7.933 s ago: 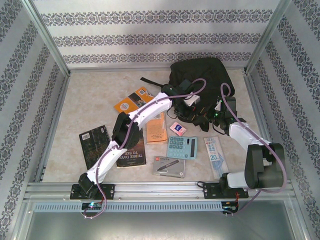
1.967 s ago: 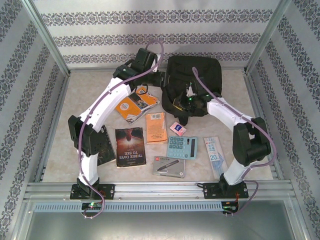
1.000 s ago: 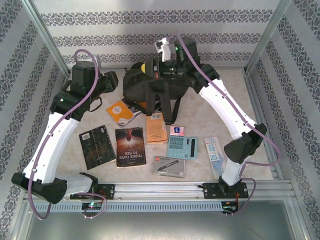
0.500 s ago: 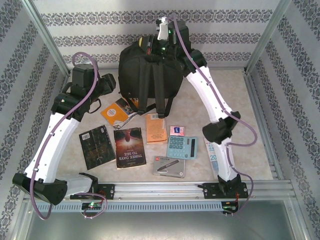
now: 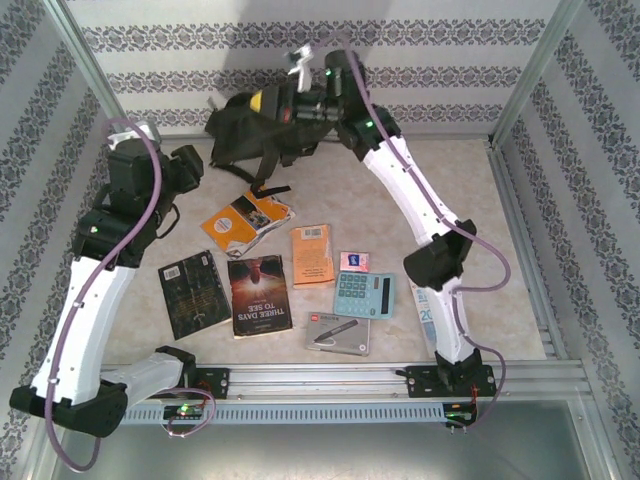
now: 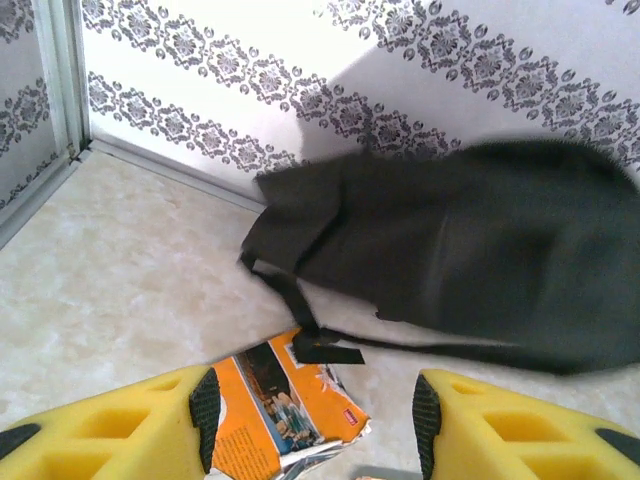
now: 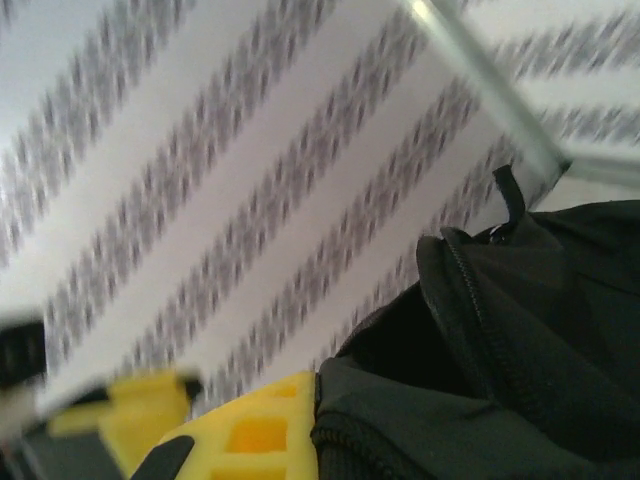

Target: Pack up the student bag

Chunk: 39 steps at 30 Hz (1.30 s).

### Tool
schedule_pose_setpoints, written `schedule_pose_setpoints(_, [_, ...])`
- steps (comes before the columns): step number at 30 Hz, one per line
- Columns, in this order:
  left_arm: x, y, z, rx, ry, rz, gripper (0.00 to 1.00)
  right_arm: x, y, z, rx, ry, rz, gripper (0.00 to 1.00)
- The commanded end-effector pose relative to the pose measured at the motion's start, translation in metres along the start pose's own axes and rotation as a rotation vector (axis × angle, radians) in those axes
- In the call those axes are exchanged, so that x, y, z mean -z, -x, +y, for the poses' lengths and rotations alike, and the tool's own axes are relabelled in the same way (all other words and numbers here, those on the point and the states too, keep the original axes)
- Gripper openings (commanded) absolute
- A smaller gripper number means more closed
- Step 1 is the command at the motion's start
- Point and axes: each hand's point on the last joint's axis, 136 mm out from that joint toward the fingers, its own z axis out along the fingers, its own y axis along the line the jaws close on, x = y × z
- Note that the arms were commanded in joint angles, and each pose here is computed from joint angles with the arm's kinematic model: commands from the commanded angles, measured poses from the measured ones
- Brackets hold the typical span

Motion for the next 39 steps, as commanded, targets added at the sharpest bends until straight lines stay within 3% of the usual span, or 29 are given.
schedule_pose_setpoints(1, [-0.007,-0.007,0.004,-0.029,0.011,0.017,0.55,0.006,-0.104,-0.002,0.077,0.021,0.241,0.0])
schedule_pose_setpoints(5, [-0.018,-0.023,-0.008,-0.043,-0.055,0.085,0.55,0.048,-0.171,-0.088,-0.011,-0.245,0.288,0.0])
schedule_pose_setpoints(7, [-0.027,-0.035,-0.019,-0.046,-0.102,0.143,0.55,0.072,-0.185,-0.127,-0.077,-0.388,0.275,0.0])
schedule_pose_setpoints(9, [-0.04,-0.05,-0.032,-0.05,-0.15,0.23,0.55,0.086,-0.195,-0.149,-0.128,-0.454,0.253,0.0])
schedule_pose_setpoints(13, [-0.067,-0.093,-0.051,-0.089,-0.206,0.425,0.54,0.095,-0.21,-0.18,-0.177,-0.558,0.233,0.16])
schedule_pose_setpoints(17, [-0.076,-0.119,-0.068,-0.156,-0.252,0.502,0.54,0.108,-0.217,-0.213,-0.284,-0.642,0.18,0.17])
schedule_pose_setpoints(21, [-0.084,-0.145,-0.089,-0.285,-0.25,0.591,0.55,0.129,-0.216,-0.23,-0.375,-0.675,0.063,0.29])
schedule_pose_setpoints(26, [-0.101,-0.181,-0.117,-0.474,-0.226,0.685,0.55,0.143,-0.212,-0.234,-0.478,-0.678,-0.013,0.6])
schedule_pose_setpoints(29, [-0.11,-0.189,-0.128,-0.512,-0.209,0.682,0.55,0.155,-0.199,-0.239,-0.526,-0.702,-0.079,0.74])
schedule_pose_setpoints(34, [-0.119,-0.188,-0.139,-0.508,-0.233,0.671,0.55,0.156,-0.18,-0.246,-0.544,-0.723,-0.089,0.76])
schedule_pose_setpoints(39, [-0.13,-0.201,-0.148,-0.535,-0.251,0.72,0.54,0.145,-0.175,-0.263,-0.568,-0.741,-0.046,0.66])
